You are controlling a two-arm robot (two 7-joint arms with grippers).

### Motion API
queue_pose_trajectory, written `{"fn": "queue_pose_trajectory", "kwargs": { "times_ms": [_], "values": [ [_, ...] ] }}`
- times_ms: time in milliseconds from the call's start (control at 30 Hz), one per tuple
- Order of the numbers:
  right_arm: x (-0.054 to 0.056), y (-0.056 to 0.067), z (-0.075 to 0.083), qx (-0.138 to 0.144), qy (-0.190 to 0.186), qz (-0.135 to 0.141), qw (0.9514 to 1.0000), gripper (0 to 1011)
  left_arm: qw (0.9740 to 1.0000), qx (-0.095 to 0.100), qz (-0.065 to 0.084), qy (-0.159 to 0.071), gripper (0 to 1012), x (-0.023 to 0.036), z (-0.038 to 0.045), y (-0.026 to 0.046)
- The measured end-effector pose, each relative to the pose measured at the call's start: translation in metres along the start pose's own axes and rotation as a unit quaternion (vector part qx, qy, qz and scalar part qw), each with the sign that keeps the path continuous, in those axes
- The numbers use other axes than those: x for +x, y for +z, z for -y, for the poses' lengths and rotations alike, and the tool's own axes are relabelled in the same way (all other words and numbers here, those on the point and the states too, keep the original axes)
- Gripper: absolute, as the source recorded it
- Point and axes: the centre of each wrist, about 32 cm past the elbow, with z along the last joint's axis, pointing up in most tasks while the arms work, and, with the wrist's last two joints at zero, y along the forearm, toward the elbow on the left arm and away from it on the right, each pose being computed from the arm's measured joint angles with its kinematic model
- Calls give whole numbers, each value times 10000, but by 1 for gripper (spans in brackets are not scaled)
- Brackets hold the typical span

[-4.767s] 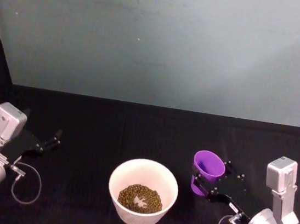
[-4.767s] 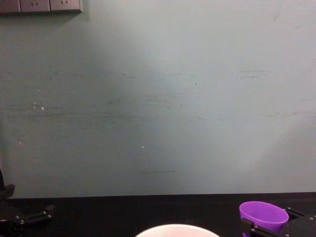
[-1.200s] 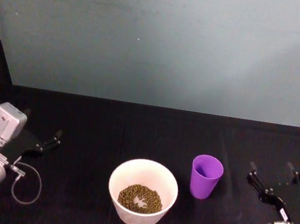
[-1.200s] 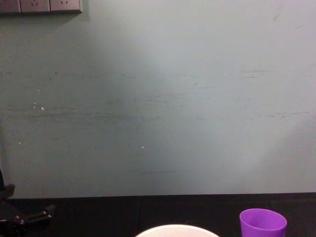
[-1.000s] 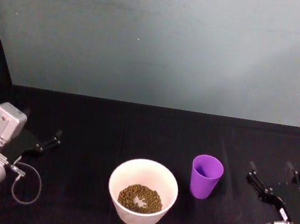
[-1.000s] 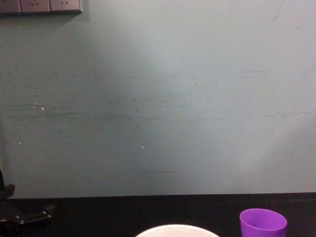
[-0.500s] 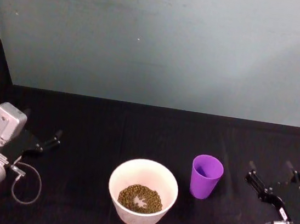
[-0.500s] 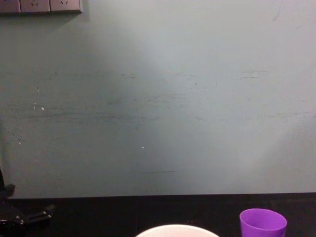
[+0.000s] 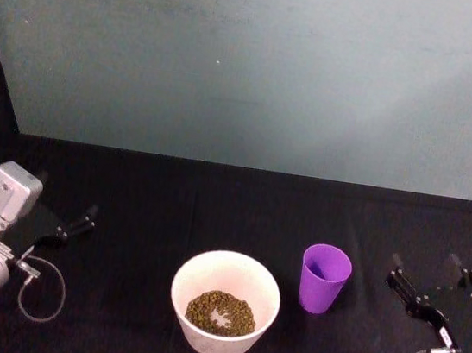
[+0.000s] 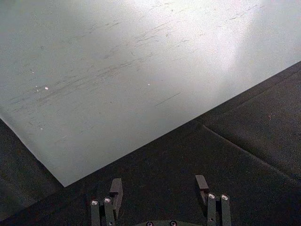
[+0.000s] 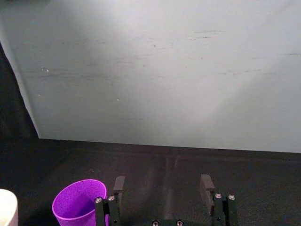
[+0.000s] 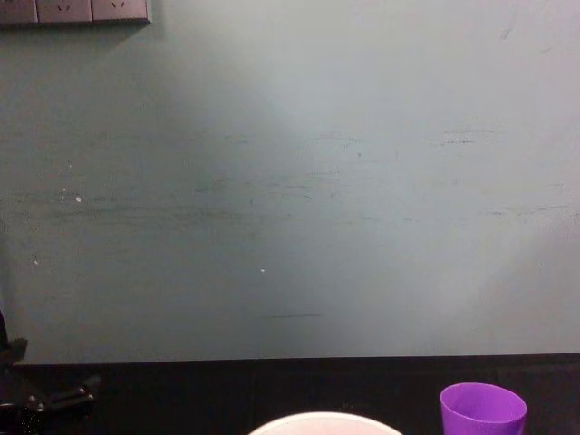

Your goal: Pick up the cup and pour the mung beans from the cup into the bowl.

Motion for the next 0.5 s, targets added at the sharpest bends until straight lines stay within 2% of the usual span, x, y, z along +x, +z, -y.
{"fn": "queue_pose_trajectory", "kwargs": {
  "times_ms": [500],
  "values": [
    [0,0,0,0,0,1,10000,1002,10000,0,0,0,1003,0,0,0]
  ]
}}
